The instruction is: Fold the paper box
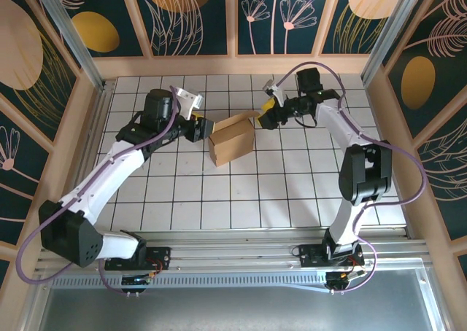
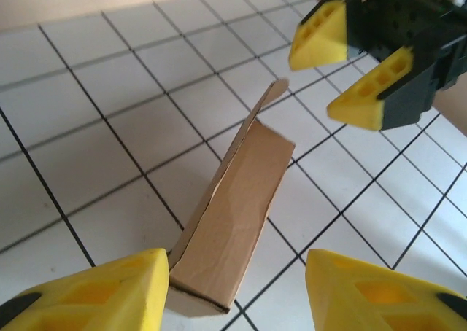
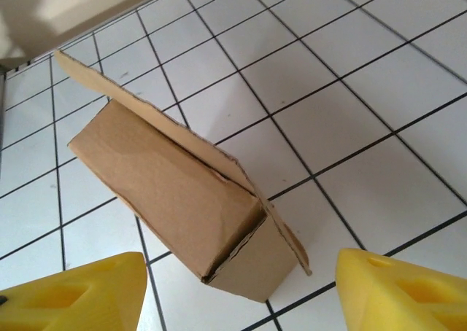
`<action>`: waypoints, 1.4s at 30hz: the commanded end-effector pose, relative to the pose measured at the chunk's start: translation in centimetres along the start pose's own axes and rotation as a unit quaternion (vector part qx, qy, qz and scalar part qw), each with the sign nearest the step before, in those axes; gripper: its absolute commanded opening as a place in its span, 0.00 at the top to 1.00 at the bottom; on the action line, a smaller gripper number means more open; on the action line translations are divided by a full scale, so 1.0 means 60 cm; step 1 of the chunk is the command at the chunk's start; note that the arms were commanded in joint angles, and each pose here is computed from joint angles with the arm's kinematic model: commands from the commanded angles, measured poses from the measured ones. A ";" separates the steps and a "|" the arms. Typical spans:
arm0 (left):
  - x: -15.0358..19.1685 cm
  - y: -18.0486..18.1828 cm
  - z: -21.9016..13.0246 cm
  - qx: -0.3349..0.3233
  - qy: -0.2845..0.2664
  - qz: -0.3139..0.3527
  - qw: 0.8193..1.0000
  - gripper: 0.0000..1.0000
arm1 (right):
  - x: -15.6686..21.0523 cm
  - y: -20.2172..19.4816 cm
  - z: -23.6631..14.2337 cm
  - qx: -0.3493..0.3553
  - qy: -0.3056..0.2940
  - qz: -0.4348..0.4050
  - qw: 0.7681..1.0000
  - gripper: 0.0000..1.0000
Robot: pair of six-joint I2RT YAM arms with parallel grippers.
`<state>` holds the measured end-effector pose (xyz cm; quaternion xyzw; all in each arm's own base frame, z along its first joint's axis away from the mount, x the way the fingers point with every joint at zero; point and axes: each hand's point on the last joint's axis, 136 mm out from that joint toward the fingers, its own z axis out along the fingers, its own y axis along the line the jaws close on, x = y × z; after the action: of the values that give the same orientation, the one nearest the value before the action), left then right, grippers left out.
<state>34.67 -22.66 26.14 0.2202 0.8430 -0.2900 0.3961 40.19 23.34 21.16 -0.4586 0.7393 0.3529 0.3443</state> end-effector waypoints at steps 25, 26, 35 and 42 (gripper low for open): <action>0.115 0.077 0.045 -0.066 0.132 -0.041 0.988 0.73 | -0.014 -0.005 0.051 -0.036 -0.004 -0.022 0.999 0.78; 0.118 0.081 0.045 -0.072 0.134 -0.039 0.988 0.73 | -0.015 -0.005 0.052 -0.034 -0.002 -0.022 0.999 0.79; 0.094 0.082 0.048 -0.073 0.111 -0.038 0.990 0.88 | -0.013 0.008 0.075 -0.014 0.029 -0.002 0.999 0.91; 0.074 0.095 0.055 -0.092 0.105 -0.020 0.990 0.85 | -0.025 0.006 0.070 0.078 0.033 0.015 0.996 0.95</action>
<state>36.24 -20.07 18.65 0.1910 0.9087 -0.2070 0.3082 41.61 27.87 20.05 -0.4635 0.7513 0.3177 0.3462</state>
